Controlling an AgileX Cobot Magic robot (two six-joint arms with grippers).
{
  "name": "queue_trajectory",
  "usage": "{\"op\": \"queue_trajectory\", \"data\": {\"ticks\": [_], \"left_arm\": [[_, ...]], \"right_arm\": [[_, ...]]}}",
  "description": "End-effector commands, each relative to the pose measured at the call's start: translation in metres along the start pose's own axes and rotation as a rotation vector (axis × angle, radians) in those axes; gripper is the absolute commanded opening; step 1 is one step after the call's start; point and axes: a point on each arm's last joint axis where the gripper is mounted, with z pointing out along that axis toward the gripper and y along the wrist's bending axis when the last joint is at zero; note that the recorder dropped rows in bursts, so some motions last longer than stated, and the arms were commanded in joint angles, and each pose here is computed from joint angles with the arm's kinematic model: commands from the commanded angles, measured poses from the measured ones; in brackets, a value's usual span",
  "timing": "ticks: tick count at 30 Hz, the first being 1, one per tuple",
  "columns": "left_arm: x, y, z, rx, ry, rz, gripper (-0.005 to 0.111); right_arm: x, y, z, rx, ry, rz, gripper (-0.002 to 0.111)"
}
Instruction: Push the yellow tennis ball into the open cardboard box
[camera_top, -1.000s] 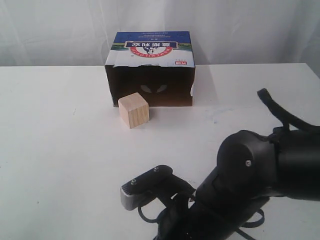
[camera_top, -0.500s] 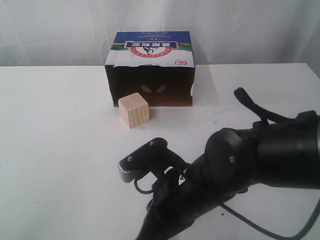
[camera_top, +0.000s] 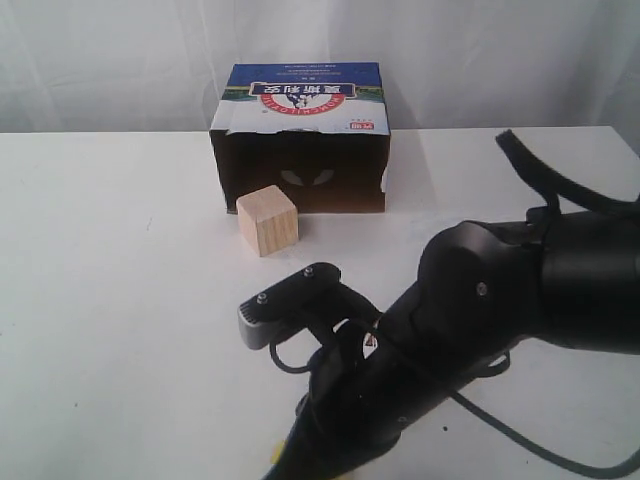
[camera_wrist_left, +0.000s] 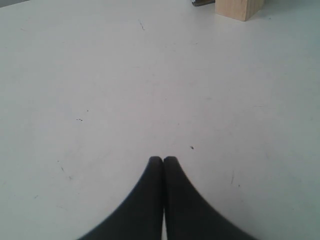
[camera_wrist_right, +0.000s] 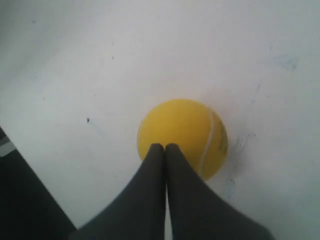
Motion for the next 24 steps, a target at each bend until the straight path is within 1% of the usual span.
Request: {"op": "queue_trajectory", "data": {"ticks": [1, 10, 15, 18, 24], "left_arm": [[0.001, -0.001, 0.000, 0.008, -0.004, -0.005, 0.000], [0.001, -0.001, 0.000, 0.008, -0.004, -0.005, 0.000], [0.001, -0.001, 0.000, 0.008, -0.004, -0.005, 0.000], [0.001, -0.001, 0.000, 0.008, -0.004, -0.005, 0.000], [0.001, -0.001, 0.000, 0.008, -0.004, -0.005, 0.000]], "right_arm": [[0.009, -0.002, 0.001, -0.005, 0.038, -0.005, 0.000], [-0.003, -0.016, 0.014, 0.108, -0.169, 0.012, 0.000], [-0.010, -0.019, 0.021, 0.123, -0.186, -0.010, 0.000], [-0.019, -0.015, 0.021, 0.121, -0.209, -0.038, 0.000], [-0.042, 0.006, 0.026, 0.104, -0.278, -0.113, 0.000]]}}
